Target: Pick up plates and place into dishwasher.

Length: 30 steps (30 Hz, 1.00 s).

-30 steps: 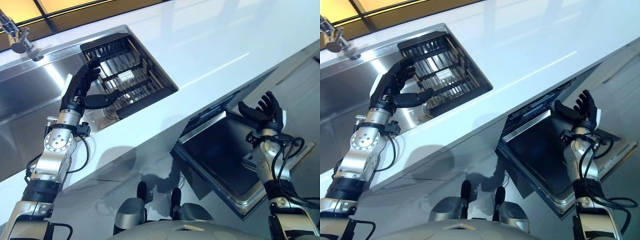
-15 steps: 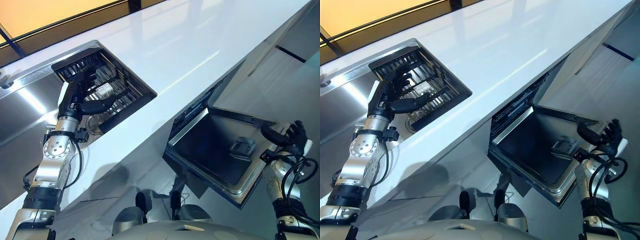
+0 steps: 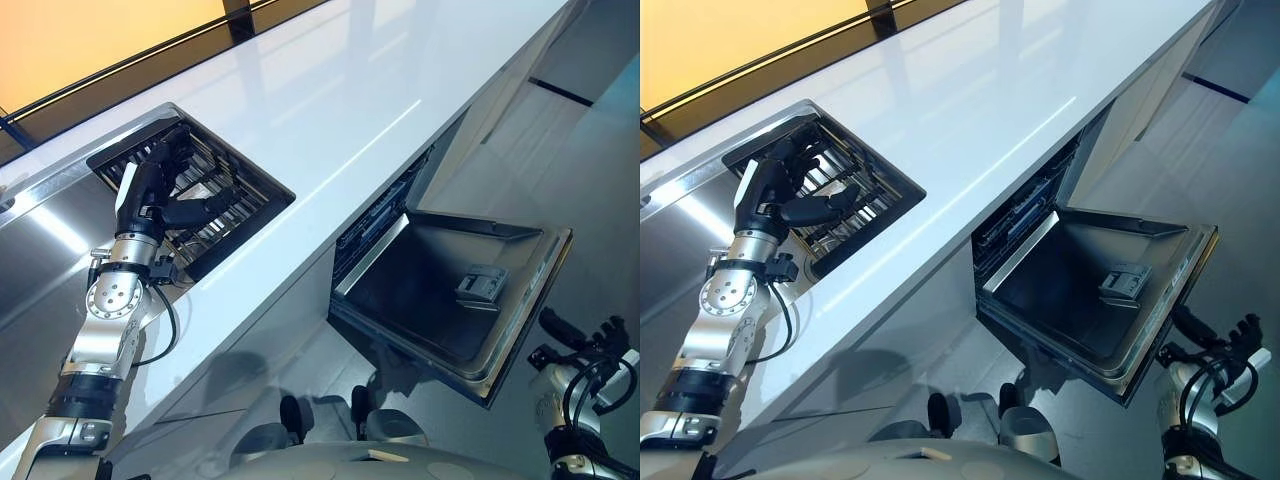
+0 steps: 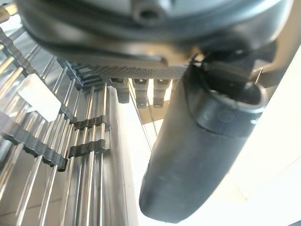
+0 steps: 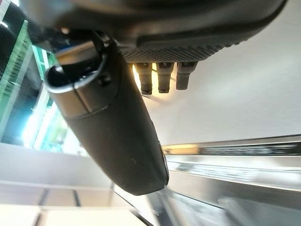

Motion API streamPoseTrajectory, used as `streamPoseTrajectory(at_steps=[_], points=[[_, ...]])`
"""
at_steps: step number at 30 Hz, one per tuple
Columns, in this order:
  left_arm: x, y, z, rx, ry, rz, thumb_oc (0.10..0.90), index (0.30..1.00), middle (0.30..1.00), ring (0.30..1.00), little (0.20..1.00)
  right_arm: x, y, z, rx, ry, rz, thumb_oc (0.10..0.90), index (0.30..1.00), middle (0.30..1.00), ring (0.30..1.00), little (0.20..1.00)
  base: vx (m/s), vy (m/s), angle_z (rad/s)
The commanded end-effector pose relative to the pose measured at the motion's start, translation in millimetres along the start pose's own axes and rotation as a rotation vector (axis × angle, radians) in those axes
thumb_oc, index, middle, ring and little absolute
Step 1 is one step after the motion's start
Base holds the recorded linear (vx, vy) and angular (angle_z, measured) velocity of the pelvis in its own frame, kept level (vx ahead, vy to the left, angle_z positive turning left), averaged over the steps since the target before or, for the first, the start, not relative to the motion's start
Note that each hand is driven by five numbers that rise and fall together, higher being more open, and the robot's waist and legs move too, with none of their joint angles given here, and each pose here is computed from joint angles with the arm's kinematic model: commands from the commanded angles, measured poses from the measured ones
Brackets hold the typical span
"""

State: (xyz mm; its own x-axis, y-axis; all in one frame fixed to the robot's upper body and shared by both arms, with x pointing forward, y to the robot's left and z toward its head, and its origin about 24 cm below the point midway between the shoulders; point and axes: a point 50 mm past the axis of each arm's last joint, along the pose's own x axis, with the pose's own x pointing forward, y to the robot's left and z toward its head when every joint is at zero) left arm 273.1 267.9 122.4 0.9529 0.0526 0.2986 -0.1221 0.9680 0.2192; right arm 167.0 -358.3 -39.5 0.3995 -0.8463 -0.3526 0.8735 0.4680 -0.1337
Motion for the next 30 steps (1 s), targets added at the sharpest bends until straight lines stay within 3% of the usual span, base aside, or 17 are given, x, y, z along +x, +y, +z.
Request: streamPoseTrajectory(at_steps=[1,9,18,22,24,30], points=[[27.2,8.4,52.7,-0.036,-0.318,0.090,0.800,0.900,0.900,0.900,0.900,15.8,4.5,61.2,0.239,-0.201,0.017,0.800,0.900,0.900,0.900,0.900,-0.12,-0.055,0.02],[40.8,16.0,102.1,-0.072,-0.569,0.214,0.800,0.900,0.900,0.900,0.900,19.6,21.7,62.7,0.504,-0.126,-0.032,0.800,0.900,0.900,0.900,0.900,-0.13,-0.078,0.06],[40.3,19.4,120.5,-0.096,-0.657,0.304,0.800,0.900,0.900,0.900,0.900,20.5,28.6,71.4,0.678,-0.150,0.042,0.800,0.900,0.900,0.900,0.900,-0.04,-0.022,0.12],[40.8,21.2,124.3,-0.094,-0.675,0.324,0.800,0.900,0.900,0.900,0.900,19.5,39.3,83.6,0.759,-0.188,0.200,0.800,0.900,0.900,0.900,0.900,-0.01,0.013,0.04],[40.8,24.6,129.1,-0.082,-0.690,0.329,0.800,0.900,0.900,0.900,0.900,15.7,53.6,89.5,0.816,-0.187,0.404,0.800,0.900,0.900,0.900,0.900,-0.04,0.014,0.04],[42.2,35.4,136.5,-0.068,-0.707,0.334,0.800,0.900,0.900,0.900,0.900,-10.3,93.0,97.8,0.774,-0.226,0.898,0.800,0.900,0.900,0.900,0.900,-0.04,-0.032,-0.05]])
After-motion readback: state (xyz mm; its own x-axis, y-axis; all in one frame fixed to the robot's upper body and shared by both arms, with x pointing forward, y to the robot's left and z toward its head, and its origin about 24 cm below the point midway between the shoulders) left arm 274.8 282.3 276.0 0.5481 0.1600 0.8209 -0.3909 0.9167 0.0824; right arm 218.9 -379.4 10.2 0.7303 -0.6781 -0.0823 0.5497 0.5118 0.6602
